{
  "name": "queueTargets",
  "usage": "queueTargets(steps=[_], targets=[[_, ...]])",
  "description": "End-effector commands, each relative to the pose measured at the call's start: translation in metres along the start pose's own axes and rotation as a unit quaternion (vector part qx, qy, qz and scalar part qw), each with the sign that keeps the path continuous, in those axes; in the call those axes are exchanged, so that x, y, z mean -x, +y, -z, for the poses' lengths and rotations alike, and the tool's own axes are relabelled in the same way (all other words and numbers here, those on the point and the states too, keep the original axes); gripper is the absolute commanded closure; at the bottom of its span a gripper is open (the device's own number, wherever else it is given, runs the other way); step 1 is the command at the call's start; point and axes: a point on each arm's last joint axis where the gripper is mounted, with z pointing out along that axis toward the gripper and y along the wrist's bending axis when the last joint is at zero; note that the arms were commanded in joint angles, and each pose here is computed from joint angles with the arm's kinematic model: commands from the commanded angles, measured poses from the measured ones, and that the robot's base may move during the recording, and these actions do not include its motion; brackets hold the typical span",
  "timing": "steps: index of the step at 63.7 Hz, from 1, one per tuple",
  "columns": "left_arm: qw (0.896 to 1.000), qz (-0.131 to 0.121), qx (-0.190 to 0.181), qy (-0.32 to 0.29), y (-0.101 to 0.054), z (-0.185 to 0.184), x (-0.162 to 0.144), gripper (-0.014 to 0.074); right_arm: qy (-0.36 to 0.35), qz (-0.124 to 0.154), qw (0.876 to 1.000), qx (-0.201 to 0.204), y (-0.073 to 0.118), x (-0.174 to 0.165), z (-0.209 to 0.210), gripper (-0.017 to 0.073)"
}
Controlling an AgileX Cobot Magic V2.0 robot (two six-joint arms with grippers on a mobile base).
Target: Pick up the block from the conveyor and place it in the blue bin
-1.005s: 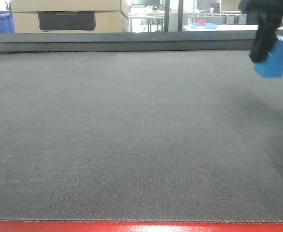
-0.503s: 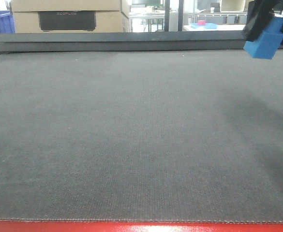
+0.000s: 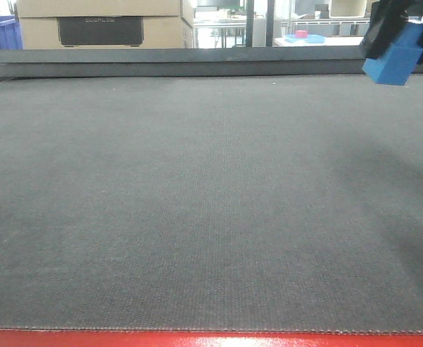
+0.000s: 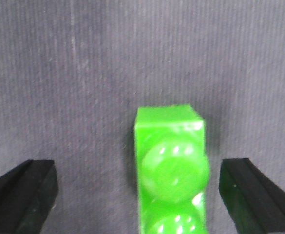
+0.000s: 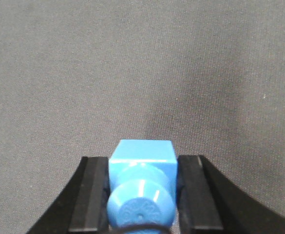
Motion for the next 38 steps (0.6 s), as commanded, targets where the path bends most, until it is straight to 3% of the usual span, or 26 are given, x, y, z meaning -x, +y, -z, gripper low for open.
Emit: queueTargets(steps=[1,15,21,28,38], targets=[[1.0,0.01,-0.004,-0.009,0.0,0.0,0.003,0.0022,-0.016,0.004,1.0,0.0,0.0,0.002,0.003,0.0721],[1.0,0.009,-0.017,0.013,-0.004,-0.014,0.002,0.0025,-0.018,0.004,1.0,0.0,0.0,0.002,0.003,0.0721],[1.0,0.008,-0.018,0.015,-0.005,-0.016,0.003,0.0067,-0.019,0.004,1.0,0.0,0.0,0.002,0.003,0.0721],[1.0,0.007,-0.017,0.015,-0.005,-0.016,0.003,0.024,-0.02,0.004,1.0,0.0,0.0,0.002,0.003,0.0721],[1.0,0.01,-0.021,0.019,-0.006,-0.016,0.002,0.0659,-0.023,0.005,1.0,-0.001,0.0,0.003,0.003,0.0721]])
